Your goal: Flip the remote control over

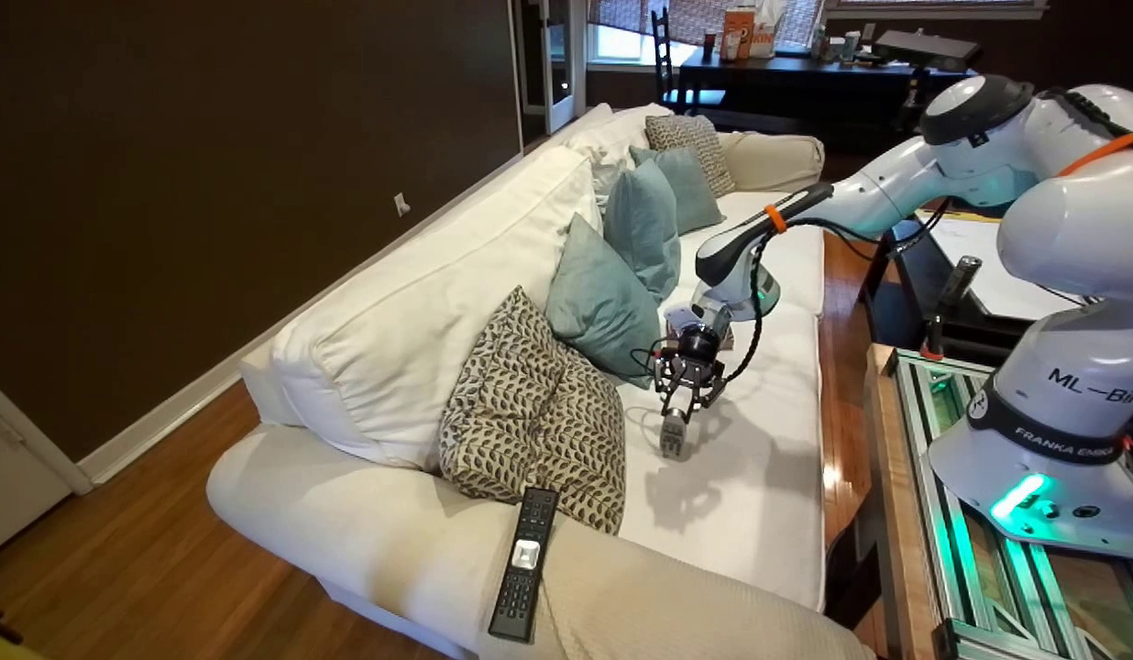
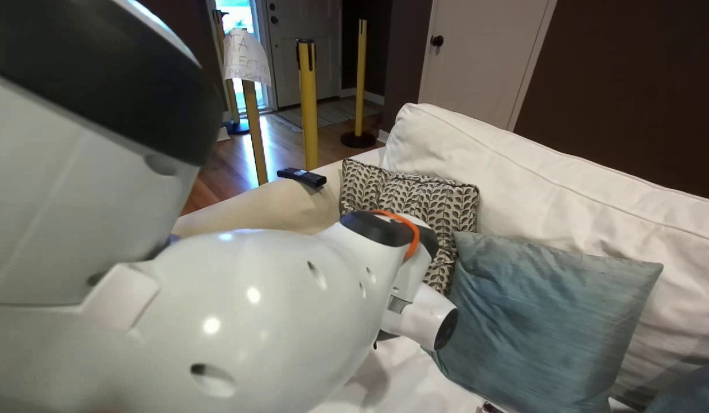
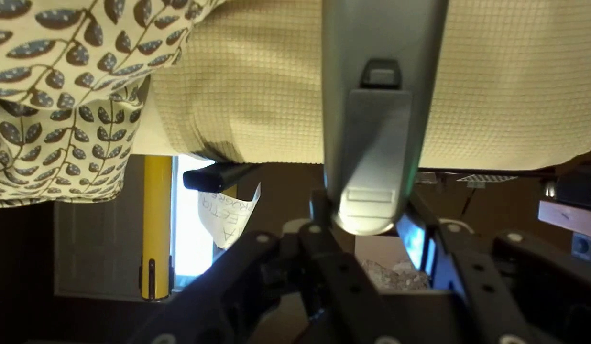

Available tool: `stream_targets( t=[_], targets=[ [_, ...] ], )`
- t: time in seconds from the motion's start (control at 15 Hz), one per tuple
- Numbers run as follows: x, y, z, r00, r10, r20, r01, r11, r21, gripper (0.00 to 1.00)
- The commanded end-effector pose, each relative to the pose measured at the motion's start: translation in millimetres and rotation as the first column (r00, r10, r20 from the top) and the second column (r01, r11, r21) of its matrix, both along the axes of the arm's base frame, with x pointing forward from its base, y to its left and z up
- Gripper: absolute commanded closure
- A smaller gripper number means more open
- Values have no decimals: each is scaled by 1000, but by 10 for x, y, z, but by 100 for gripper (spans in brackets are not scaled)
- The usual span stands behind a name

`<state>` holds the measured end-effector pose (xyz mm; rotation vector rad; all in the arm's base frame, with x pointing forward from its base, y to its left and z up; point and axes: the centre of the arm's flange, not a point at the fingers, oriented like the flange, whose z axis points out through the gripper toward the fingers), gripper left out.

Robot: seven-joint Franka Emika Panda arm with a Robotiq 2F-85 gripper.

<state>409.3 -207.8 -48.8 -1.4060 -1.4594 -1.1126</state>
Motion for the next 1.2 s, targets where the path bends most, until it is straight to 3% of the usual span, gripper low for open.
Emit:
stream_targets(
  t=[0.0, 0.33, 0.67, 1.13],
  targets=[
    [54, -53, -244, 1000, 26, -16, -26, 1000, -14, 85],
    [66, -69, -471, 997, 30, -67, -35, 997, -73, 85],
    [48, -197, -449, 995, 14, -97, -27, 989, -142, 85],
    [-36, -463, -247, 988, 24, -152, -77, 933, -350, 85]
  ],
)
